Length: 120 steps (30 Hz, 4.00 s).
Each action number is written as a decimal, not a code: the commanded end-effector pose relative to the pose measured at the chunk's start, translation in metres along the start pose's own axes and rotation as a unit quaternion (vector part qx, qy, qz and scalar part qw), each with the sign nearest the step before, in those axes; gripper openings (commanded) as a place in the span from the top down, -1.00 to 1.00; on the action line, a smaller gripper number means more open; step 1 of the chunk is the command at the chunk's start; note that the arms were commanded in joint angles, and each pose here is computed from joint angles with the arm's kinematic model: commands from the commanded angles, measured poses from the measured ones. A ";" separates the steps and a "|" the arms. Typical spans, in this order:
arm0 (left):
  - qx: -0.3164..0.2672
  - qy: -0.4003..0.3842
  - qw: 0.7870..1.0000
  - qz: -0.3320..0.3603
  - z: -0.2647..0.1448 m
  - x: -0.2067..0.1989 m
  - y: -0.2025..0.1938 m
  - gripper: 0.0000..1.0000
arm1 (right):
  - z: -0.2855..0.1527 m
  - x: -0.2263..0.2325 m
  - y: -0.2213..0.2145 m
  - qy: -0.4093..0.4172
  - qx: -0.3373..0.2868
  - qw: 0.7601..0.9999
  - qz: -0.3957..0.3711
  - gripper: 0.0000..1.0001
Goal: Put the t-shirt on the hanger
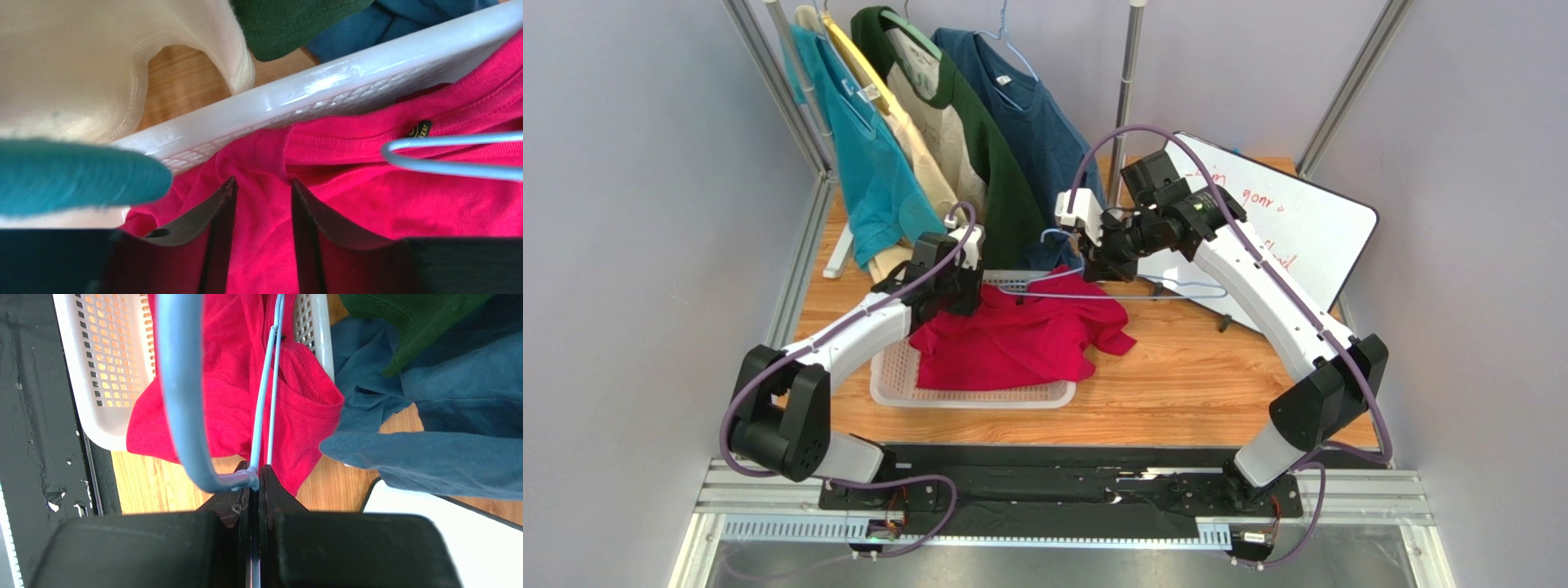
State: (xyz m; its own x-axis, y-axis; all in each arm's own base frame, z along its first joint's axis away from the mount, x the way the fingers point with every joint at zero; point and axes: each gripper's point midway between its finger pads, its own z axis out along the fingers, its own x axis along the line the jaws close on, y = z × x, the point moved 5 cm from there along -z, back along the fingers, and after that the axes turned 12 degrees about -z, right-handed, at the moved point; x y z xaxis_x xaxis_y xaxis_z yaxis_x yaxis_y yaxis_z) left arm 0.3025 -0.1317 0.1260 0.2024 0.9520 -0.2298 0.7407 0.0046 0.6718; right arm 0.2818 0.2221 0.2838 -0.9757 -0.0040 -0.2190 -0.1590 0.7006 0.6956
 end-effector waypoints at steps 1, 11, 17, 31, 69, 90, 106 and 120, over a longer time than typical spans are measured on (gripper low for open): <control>-0.043 -0.011 0.999 -0.004 -0.002 -0.010 0.024 0.34 | 0.001 -0.012 0.012 -0.002 -0.024 1.000 -0.018 1.00; -0.053 -0.013 0.999 0.006 -0.011 -0.011 0.029 1.00 | 0.015 -0.026 0.015 0.003 -0.033 0.999 -0.009 1.00; -0.059 -0.026 0.998 0.009 -0.016 -0.014 0.032 1.00 | 0.020 -0.027 0.019 0.017 -0.045 0.999 -0.009 1.00; -0.071 -0.060 0.995 0.021 -0.034 -0.025 0.038 1.00 | 0.038 -0.034 0.018 0.041 -0.049 0.998 0.000 1.00; -0.098 -0.262 0.951 0.134 -0.136 -0.109 0.046 1.00 | 0.088 -0.004 0.057 0.158 -0.241 0.957 -0.034 1.00; -0.210 -0.253 0.876 0.353 -0.226 -0.079 0.021 -0.55 | 0.092 0.000 0.082 0.161 -0.289 0.943 -0.024 1.00; -0.165 -0.160 0.857 0.462 -0.175 -0.036 0.049 -0.43 | 0.076 0.009 0.099 0.162 -0.301 0.938 -0.050 1.00; -0.164 -0.286 0.841 0.430 -0.142 -0.069 0.059 0.46 | 0.079 0.015 0.116 0.174 -0.312 0.931 -0.070 1.00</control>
State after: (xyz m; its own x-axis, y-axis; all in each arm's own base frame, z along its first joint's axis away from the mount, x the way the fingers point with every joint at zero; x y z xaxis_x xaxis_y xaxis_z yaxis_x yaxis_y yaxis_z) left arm 0.2301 -0.1360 0.2473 0.9084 0.3881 0.1556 0.0867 -0.5390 0.8378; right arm 0.2692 0.3533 0.2687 -0.9440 -0.3247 -0.0590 -0.1409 0.2349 0.9617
